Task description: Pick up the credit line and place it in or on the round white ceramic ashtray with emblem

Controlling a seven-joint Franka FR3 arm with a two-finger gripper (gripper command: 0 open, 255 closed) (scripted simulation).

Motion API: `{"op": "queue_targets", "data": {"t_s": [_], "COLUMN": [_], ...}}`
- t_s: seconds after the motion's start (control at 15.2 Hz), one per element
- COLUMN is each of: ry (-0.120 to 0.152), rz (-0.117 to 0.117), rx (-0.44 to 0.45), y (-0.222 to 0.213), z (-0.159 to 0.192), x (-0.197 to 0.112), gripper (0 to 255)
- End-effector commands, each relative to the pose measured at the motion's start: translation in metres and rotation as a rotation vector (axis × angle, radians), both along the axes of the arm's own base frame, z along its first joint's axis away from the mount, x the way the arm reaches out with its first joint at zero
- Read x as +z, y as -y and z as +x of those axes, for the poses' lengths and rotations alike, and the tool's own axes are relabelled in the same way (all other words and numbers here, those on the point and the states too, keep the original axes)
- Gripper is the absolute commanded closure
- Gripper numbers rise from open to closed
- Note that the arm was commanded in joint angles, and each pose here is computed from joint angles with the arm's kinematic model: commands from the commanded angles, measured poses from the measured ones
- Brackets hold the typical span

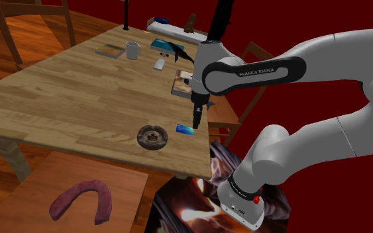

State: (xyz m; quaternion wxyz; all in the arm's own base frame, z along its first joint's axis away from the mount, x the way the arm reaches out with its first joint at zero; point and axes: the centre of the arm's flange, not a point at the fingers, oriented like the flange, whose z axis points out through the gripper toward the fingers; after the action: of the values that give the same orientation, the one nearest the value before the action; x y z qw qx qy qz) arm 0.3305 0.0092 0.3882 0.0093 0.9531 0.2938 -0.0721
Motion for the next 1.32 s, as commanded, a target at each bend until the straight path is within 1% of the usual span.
{"op": "queue_targets", "data": {"t_s": [0.0, 0.46, 0.92, 0.99, 1.25], "ry": [-0.004, -0.004, -0.004, -0.004, -0.004], "rz": [0.002, 0.002, 0.002, 0.002, 0.001], "rx": [0.037, 0.037, 0.037, 0.037, 0.037], "y": [0.001, 0.003, 0.003, 0.003, 0.004], "z": [-0.002, -0.006, -0.006, -0.006, -0.007], "x": [-0.018, -0.052, -0.052, -0.052, -0.053], "gripper": [0, 0, 0, 255, 255]}}
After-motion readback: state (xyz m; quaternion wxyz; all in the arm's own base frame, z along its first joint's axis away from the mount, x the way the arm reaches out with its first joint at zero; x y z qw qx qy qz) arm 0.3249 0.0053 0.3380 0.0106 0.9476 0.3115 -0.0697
